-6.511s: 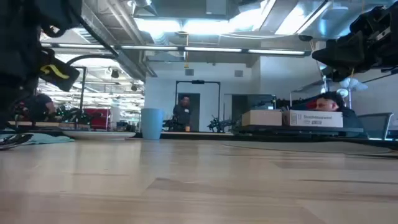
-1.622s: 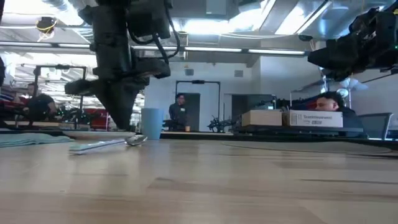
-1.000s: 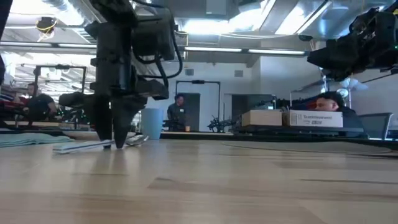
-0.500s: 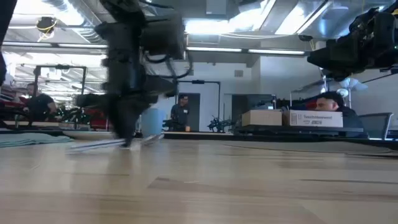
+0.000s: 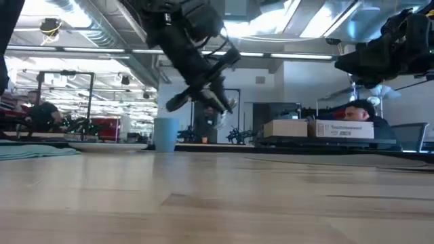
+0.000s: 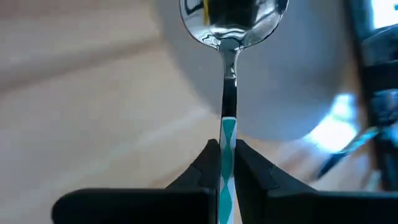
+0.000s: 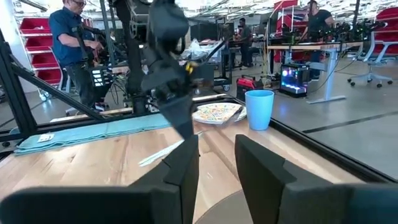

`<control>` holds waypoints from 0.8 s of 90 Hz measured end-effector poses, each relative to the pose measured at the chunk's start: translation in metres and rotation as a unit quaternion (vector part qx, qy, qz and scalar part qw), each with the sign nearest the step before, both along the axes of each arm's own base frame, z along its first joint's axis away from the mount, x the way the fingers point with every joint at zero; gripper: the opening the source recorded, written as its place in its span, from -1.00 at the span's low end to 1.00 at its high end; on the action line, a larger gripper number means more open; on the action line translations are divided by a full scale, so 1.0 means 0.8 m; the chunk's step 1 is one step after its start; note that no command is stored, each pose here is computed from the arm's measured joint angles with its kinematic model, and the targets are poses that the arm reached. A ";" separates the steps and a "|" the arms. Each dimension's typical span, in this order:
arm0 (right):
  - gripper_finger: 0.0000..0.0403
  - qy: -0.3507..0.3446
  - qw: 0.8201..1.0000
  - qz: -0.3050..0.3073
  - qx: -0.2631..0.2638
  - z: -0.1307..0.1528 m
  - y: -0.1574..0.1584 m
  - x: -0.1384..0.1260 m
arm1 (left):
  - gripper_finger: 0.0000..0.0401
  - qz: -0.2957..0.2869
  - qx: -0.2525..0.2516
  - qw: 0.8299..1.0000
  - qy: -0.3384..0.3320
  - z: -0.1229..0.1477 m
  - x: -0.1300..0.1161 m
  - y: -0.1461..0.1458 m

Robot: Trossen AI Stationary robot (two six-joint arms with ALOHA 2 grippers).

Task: Set table place
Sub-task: Put the blue spoon on the brown mat

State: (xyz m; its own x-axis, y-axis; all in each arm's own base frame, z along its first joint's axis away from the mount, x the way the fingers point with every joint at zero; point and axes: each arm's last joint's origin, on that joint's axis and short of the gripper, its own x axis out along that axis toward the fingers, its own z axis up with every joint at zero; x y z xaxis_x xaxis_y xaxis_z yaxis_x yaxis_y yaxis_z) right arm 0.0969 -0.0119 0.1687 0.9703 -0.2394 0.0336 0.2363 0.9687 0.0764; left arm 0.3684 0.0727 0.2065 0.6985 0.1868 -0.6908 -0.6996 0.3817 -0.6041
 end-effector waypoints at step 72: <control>-0.54 -0.003 1.000 -0.011 0.004 0.000 -0.001 0.000 | -0.97 -0.044 0.003 0.999 -0.027 -0.053 0.111 0.071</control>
